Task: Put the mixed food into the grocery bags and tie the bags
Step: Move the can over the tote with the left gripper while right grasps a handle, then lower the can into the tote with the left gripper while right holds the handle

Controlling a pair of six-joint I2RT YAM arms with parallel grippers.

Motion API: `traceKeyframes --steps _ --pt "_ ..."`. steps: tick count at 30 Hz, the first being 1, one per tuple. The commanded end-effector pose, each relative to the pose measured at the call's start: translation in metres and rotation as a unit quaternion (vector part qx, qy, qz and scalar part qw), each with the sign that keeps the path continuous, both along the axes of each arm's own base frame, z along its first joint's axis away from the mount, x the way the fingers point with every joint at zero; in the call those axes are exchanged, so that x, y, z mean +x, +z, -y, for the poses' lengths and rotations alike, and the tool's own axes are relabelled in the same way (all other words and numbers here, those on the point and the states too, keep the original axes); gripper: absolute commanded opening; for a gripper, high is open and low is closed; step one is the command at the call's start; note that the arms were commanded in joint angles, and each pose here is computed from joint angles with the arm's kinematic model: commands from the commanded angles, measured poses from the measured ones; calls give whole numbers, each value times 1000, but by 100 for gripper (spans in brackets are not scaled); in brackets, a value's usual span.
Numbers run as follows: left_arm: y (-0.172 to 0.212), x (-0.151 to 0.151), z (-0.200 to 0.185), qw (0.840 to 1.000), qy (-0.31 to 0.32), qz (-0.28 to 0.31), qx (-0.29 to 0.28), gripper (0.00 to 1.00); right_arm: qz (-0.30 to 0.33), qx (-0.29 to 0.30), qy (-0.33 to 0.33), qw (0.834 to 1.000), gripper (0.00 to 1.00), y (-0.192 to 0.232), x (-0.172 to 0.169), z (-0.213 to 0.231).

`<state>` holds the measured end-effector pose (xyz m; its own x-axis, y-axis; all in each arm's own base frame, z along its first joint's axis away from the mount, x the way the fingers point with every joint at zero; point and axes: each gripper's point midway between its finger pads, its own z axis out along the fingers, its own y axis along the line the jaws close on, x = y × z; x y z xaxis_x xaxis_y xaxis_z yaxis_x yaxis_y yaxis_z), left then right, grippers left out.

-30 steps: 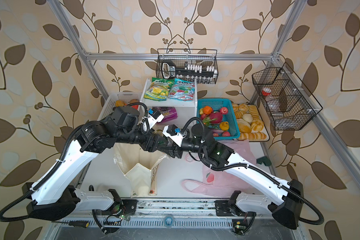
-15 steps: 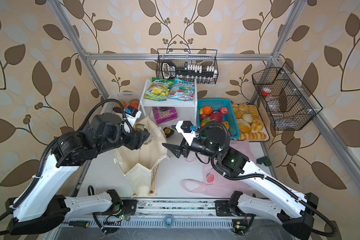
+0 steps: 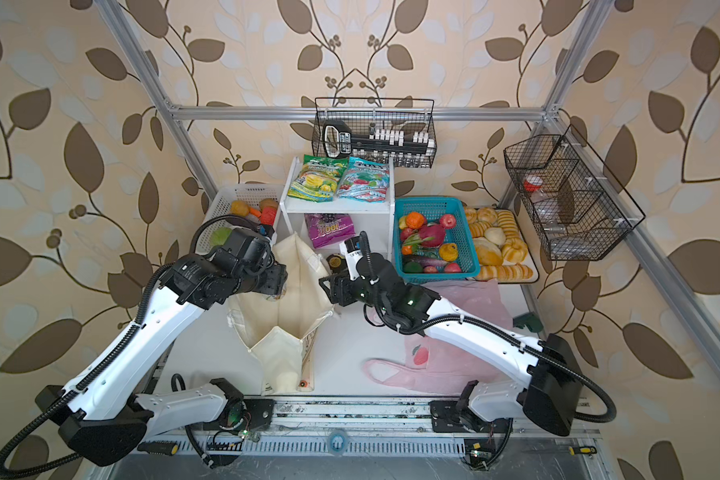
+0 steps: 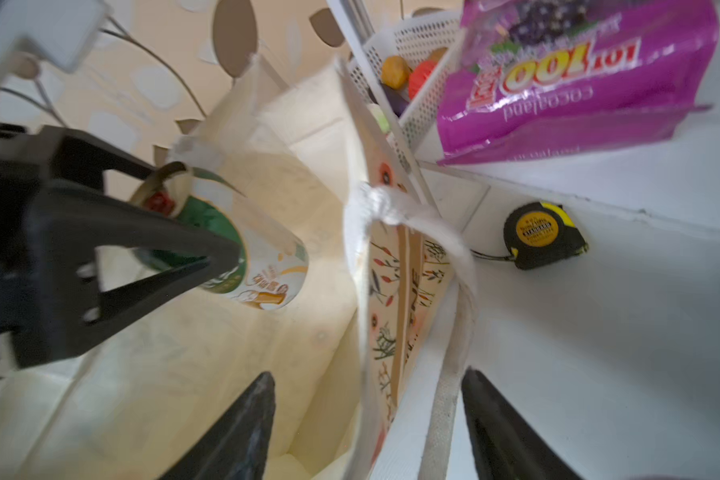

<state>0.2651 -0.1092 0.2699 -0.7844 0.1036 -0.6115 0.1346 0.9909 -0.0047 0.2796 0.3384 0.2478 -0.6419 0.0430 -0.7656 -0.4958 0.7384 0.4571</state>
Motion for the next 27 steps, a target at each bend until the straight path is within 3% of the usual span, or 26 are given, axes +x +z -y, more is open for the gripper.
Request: traceKeyframes --steps 1,6,11,17,27 --pt "20 16 6 997 16 55 -49 30 -29 25 -27 999 67 6 4 -8" --pt "-2 28 -2 997 43 59 -40 31 -44 26 14 999 35 3 0 -29" --pt "-10 50 -13 992 69 99 -25 31 -34 20 7 999 17 10 -7 -32" --pt "-20 66 -4 984 93 135 -75 33 -37 46 4 998 9 18 -13 -34" --pt "-46 78 -8 976 120 164 -79 29 -46 88 13 995 6 26 -19 -39"
